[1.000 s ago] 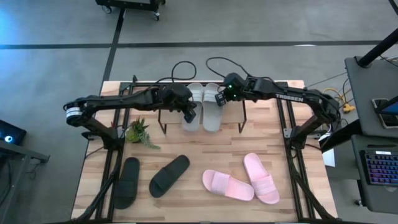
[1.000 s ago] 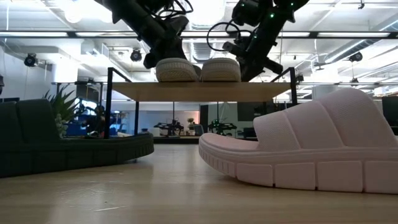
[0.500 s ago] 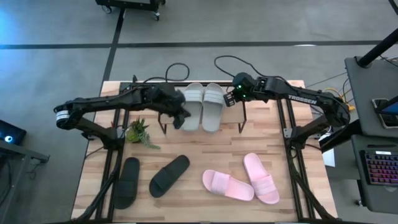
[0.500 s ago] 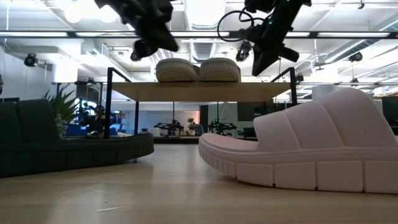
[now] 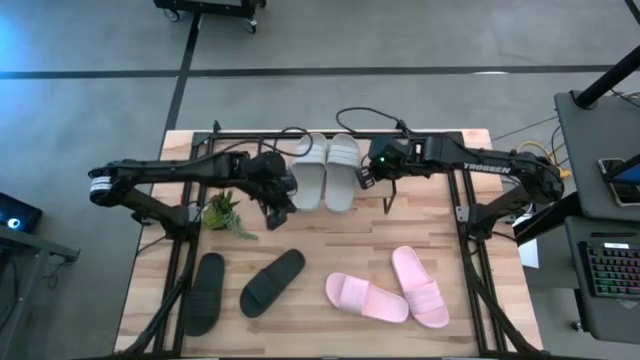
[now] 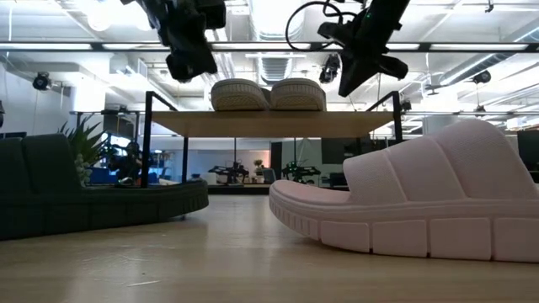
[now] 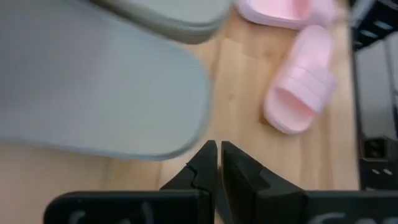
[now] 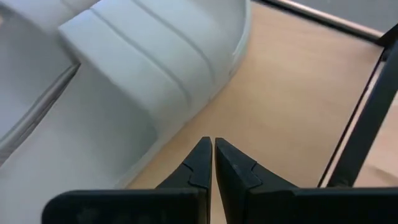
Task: Pick and place slides into the shelf
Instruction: Adjust the gray slide on the shelf
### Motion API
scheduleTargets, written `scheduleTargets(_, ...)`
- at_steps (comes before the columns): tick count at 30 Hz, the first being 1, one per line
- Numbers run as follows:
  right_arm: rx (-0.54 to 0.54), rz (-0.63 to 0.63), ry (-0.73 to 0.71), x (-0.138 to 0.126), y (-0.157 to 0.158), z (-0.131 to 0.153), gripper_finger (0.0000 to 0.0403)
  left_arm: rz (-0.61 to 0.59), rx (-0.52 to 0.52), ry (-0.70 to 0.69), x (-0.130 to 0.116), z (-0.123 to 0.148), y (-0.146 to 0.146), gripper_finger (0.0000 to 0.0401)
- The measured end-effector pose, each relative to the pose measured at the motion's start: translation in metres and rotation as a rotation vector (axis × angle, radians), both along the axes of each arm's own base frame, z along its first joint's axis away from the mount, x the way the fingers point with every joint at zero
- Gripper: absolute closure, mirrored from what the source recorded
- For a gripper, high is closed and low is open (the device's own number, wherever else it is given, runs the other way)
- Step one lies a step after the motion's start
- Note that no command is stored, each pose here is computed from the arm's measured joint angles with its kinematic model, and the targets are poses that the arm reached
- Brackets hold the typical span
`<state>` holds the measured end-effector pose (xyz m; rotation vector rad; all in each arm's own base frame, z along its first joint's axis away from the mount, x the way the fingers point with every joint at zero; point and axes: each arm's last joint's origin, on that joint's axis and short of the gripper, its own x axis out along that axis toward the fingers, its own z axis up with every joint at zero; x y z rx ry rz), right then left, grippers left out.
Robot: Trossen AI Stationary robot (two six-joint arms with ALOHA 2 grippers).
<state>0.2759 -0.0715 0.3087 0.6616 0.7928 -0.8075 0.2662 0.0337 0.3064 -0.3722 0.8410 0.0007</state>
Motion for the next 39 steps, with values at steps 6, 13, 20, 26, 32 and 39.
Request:
scheduleTargets(6, 0.025, -0.002, -0.019, 0.003, 0.012, 0.000, 0.0390, -0.090, 0.015, -0.001, 0.002, -0.001, -0.017, 0.0393)
scheduleTargets(13, 0.017, -0.012, -0.038, 0.006, 0.032, 0.000, 0.0390, -0.066, 0.210, 0.063, 0.013, -0.015, -0.024, 0.0393)
scheduleTargets(20, 0.012, -0.031, -0.064, 0.008, 0.051, 0.001, 0.0390, -0.041, 0.308, 0.051, 0.027, -0.024, -0.021, 0.0393)
scheduleTargets(26, 0.032, -0.029, -0.081, 0.009, 0.063, 0.000, 0.0390, -0.042, 0.305, 0.053, 0.031, -0.027, -0.021, 0.0393)
scheduleTargets(32, 0.074, -0.031, -0.101, 0.013, 0.078, -0.004, 0.0390, -0.078, 0.278, 0.138, 0.013, -0.023, -0.027, 0.0393)
scheduleTargets(39, 0.147, 0.064, -0.112, 0.046, 0.099, -0.031, 0.0390, -0.030, 0.301, 0.102, 0.003, -0.011, -0.026, 0.0393)
